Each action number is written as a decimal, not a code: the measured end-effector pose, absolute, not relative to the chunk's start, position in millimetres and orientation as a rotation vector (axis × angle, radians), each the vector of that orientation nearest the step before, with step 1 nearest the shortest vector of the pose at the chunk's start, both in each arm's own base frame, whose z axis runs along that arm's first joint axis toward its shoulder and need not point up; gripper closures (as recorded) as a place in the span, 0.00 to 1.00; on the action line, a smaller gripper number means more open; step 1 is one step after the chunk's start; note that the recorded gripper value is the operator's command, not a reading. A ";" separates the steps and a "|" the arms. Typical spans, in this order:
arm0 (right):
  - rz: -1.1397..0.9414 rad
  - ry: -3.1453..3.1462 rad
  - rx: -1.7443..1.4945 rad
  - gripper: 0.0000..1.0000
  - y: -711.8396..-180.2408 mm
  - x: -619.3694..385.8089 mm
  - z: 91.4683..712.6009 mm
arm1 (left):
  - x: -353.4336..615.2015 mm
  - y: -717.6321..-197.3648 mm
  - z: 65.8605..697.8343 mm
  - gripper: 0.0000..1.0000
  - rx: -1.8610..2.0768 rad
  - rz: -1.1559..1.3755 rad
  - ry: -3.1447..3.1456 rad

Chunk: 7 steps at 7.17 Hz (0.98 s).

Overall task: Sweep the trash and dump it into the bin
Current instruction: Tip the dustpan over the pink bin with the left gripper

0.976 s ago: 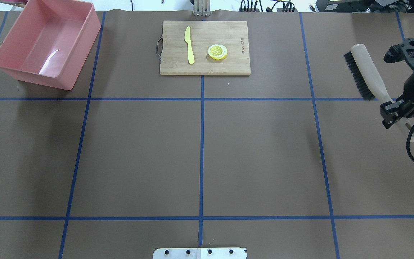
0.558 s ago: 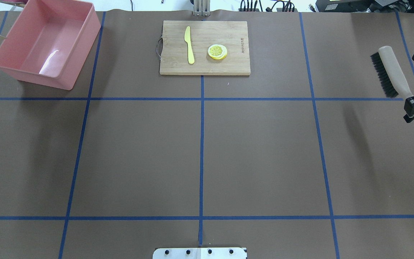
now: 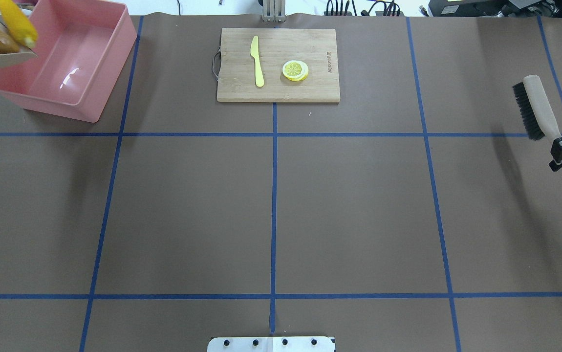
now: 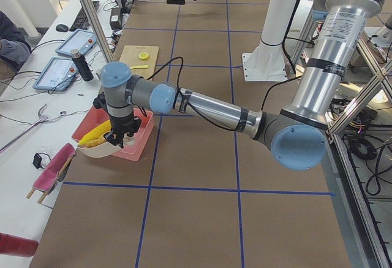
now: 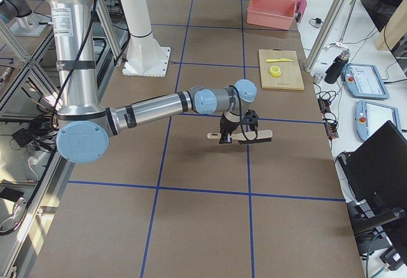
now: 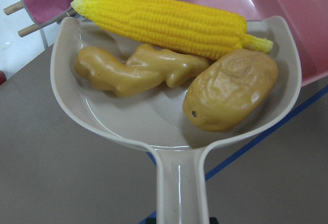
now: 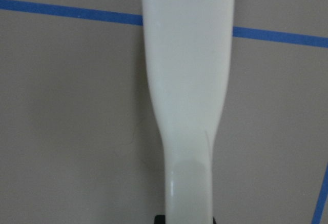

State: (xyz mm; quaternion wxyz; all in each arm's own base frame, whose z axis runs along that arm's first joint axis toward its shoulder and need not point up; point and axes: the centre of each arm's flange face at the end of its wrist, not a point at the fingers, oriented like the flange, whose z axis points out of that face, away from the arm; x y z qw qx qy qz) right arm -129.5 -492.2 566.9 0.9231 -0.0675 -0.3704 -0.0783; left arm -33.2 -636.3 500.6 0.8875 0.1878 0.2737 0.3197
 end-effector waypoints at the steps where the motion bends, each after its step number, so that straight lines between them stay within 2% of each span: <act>1: -0.150 -0.774 -0.153 1.00 -486.5 -128.4 574.7 | -28.2 -648.0 496.8 1.00 0.377 0.728 0.549; 4: -0.139 -0.850 -0.206 1.00 -476.9 -134.3 579.9 | -31.4 -659.3 488.3 1.00 0.369 0.823 0.500; 7: -0.163 -0.881 -0.281 1.00 -459.2 -164.3 583.9 | -61.7 -646.2 447.1 1.00 0.497 0.806 0.511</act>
